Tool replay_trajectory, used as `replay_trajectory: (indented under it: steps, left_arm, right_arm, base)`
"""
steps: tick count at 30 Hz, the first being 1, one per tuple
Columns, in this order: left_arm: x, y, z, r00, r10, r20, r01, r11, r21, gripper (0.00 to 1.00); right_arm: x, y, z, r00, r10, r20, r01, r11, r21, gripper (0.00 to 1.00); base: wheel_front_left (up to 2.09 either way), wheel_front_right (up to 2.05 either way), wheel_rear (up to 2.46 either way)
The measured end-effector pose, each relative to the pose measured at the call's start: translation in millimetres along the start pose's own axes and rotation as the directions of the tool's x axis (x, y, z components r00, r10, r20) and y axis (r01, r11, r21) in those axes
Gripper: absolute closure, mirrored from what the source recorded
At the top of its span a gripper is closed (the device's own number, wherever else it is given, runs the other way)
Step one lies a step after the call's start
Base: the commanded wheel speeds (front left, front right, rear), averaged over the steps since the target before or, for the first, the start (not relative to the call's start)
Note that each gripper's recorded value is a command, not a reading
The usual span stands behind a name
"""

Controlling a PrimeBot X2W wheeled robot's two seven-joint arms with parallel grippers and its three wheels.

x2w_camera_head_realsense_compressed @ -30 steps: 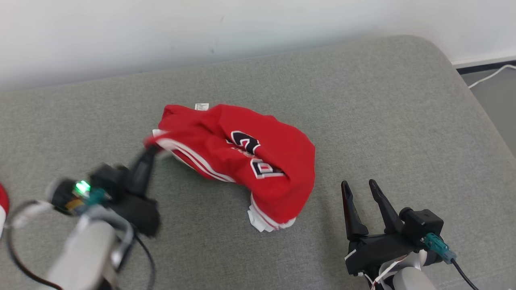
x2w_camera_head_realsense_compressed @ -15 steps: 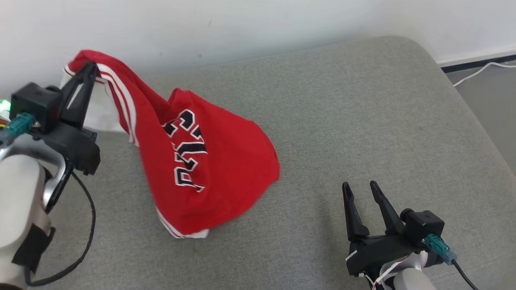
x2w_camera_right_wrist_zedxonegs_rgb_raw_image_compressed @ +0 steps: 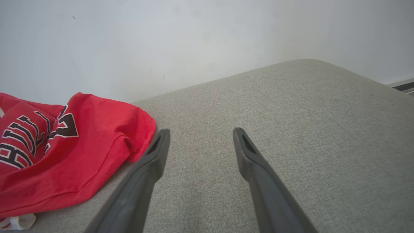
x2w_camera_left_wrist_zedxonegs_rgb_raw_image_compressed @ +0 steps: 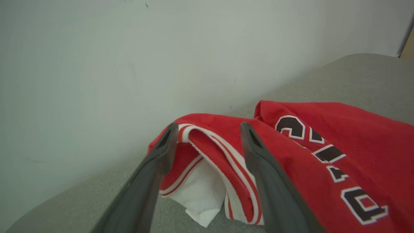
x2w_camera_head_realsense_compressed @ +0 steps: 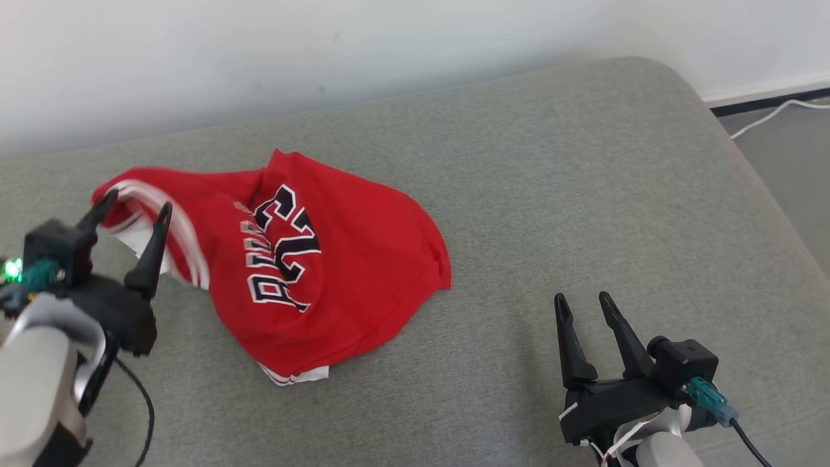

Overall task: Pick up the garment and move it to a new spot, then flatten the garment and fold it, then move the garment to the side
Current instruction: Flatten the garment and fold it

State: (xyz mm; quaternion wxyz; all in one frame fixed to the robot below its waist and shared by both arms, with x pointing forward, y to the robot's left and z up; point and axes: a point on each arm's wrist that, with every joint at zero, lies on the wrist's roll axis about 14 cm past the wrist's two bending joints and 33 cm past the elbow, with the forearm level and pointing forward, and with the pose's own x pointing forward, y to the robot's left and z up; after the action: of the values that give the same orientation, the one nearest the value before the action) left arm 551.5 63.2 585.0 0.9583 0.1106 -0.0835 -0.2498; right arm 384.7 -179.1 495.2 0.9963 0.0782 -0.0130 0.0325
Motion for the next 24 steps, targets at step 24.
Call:
replay_trajectory:
  steps: [24]
  left_arm:
    - [-104.3,-87.4,-37.7,0.993,0.112,-0.033,-0.116,0.921,-0.371,0.00]
  right_arm:
    - [10.9,29.1,-12.2,0.996,0.087,-0.026,-0.087,0.996,0.005,0.00]
  base:
    - [0.00,0.00,0.00]
